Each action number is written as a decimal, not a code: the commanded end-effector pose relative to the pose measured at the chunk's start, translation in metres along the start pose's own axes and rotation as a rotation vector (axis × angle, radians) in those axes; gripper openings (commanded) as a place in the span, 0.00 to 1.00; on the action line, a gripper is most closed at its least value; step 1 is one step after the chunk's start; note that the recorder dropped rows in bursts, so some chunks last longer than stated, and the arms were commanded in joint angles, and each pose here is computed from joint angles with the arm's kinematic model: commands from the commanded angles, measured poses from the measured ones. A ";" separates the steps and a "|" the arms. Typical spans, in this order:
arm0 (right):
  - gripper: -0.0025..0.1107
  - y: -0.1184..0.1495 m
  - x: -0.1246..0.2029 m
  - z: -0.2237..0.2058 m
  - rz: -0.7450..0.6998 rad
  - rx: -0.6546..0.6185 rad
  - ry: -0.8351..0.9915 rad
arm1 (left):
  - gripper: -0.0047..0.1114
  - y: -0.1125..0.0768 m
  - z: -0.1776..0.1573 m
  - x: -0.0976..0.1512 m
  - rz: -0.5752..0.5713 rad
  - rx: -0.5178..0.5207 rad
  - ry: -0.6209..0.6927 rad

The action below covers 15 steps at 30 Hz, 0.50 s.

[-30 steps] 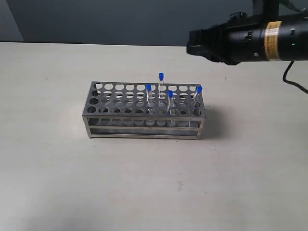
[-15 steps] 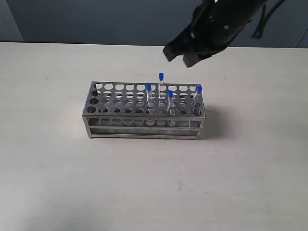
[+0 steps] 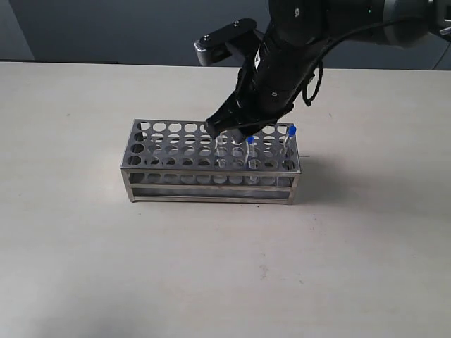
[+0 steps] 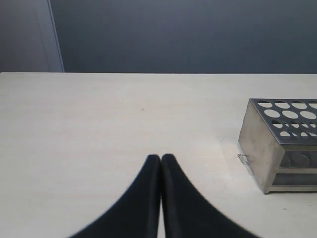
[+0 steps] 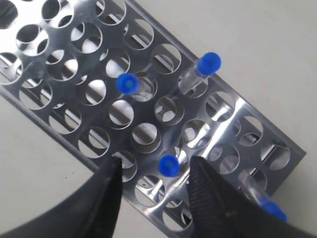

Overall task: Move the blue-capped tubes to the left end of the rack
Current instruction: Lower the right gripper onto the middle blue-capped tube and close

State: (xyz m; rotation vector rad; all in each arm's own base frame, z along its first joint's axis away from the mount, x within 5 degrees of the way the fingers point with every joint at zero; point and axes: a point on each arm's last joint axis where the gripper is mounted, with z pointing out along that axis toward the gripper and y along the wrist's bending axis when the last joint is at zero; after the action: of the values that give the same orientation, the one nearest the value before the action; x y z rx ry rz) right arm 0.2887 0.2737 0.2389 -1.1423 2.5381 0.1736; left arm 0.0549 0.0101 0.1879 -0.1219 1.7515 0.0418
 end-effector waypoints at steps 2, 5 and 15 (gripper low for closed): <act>0.39 -0.002 -0.003 0.010 -0.002 0.019 -0.019 | 0.05 -0.001 -0.001 -0.002 0.000 0.009 -0.013; 0.39 -0.002 -0.003 0.017 -0.002 0.022 -0.003 | 0.05 -0.001 -0.001 -0.002 -0.001 0.008 -0.012; 0.22 -0.011 0.001 0.030 -0.002 0.115 0.052 | 0.05 -0.001 -0.001 -0.002 -0.001 0.008 -0.012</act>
State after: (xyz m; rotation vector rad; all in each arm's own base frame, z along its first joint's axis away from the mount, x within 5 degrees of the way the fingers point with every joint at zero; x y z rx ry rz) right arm 0.3015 0.2761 0.2084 -1.1223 2.5658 0.0407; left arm 0.0549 0.0101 0.1879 -0.1219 1.7515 0.0418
